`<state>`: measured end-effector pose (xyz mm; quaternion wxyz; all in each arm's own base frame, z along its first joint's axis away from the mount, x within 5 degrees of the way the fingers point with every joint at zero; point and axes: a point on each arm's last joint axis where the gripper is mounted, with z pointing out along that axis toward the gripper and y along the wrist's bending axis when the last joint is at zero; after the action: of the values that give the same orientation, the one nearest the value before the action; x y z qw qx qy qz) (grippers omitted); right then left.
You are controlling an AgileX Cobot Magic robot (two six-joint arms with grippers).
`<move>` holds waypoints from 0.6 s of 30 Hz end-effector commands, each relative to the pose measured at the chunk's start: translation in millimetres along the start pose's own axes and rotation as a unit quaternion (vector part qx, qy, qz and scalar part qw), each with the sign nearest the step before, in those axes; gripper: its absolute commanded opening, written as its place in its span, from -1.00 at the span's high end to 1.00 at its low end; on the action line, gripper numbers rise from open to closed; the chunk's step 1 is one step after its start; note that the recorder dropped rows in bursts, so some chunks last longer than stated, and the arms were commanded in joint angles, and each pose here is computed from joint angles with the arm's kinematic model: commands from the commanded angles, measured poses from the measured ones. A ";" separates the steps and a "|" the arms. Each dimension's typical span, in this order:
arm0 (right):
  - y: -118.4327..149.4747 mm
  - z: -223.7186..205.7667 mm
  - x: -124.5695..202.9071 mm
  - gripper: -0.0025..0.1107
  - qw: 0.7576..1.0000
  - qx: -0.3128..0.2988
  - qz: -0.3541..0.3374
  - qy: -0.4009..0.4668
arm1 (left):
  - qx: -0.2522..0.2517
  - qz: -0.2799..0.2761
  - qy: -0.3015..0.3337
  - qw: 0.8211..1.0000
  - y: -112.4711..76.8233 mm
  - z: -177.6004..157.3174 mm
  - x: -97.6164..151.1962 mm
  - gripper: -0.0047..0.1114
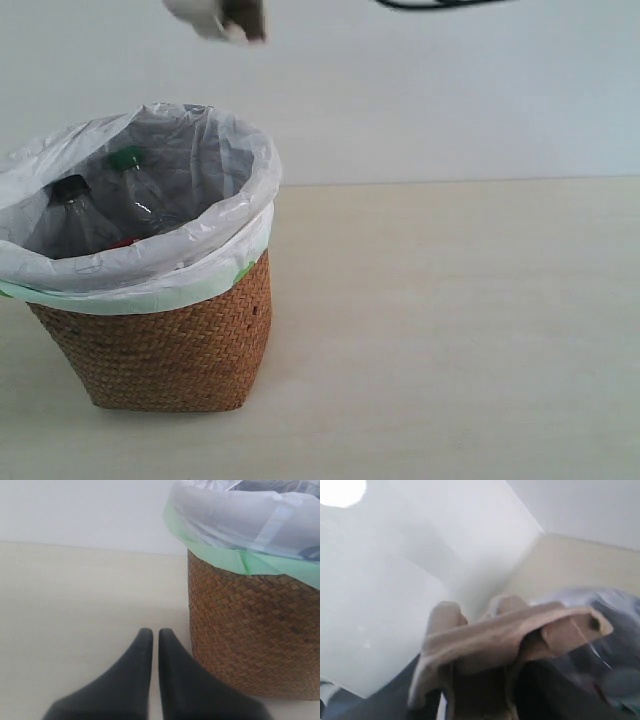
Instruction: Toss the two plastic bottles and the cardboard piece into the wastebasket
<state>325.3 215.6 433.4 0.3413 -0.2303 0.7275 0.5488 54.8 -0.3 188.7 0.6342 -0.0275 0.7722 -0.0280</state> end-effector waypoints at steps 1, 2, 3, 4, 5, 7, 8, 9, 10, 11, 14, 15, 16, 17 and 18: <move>14.3 -3.1 -15.6 -0.20 0.998 -0.012 0.000 -0.066 | -0.001 -0.001 -0.003 1.000 0.3 0.2 0.6 0.85; 8.6 -3.2 -15.8 -0.49 0.997 0.018 0.025 -0.067 | -0.001 -0.001 -0.003 1.000 0.3 0.2 0.6 0.85; 4.0 -3.3 -14.8 -0.40 0.997 0.043 0.024 -0.063 | -0.001 -0.001 -0.003 1.000 0.3 0.2 0.6 0.85; 0.6 -1.1 -13.4 -0.25 0.997 0.045 0.023 -0.057 | -0.001 -0.001 -0.003 1.000 0.3 0.2 0.6 0.85; -0.2 1.1 -12.6 -0.14 0.997 0.032 0.034 -0.054 | -0.001 -0.001 -0.003 1.000 0.3 0.2 0.6 0.85; -0.5 4.6 -11.0 -0.07 0.998 0.008 0.034 -0.048 | -0.001 -0.001 -0.003 1.000 0.3 0.2 0.6 0.85; -2.3 6.6 -9.9 -0.07 0.999 0.002 0.029 -0.045 | -0.001 -0.001 -0.003 1.000 0.3 0.2 0.6 0.85; -2.8 7.0 -9.7 -0.07 0.999 0.002 0.024 -0.044 | -0.001 -0.001 -0.003 1.000 0.3 0.2 0.6 0.85; -4.4 7.0 -9.6 -0.07 0.999 0.011 0.018 -0.044 | -0.001 -0.001 -0.003 1.000 0.3 0.2 0.6 0.85; -6.2 5.0 -10.8 -0.07 0.999 0.014 0.019 -0.046 | -0.001 -0.001 -0.003 1.000 0.3 0.2 0.6 0.85; -8.8 -1.0 -13.4 -0.07 0.998 0.017 0.019 -0.049 | -0.001 -0.001 -0.003 1.000 0.3 0.2 0.6 0.85; -9.8 -3.7 -14.0 -0.07 0.999 0.018 0.018 -0.048 | -0.001 -0.001 -0.003 1.000 0.3 0.2 0.6 0.85; -11.9 -7.1 -14.7 -0.07 0.999 0.024 0.014 -0.045 | -0.001 -0.001 -0.003 1.000 0.3 0.2 0.6 0.85; -13.8 -11.1 -15.1 -0.07 0.999 0.035 0.008 -0.041 | -0.001 -0.001 -0.003 1.000 0.3 0.2 0.6 0.85; -16.9 -14.9 -15.1 -0.07 0.998 0.047 0.005 -0.035 | -0.001 -0.001 -0.003 1.000 0.3 0.2 0.6 0.85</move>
<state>344.9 209.0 431.8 0.3658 -0.1813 0.7326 0.5446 54.8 -0.3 188.7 0.6342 -0.0275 0.7722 -0.0280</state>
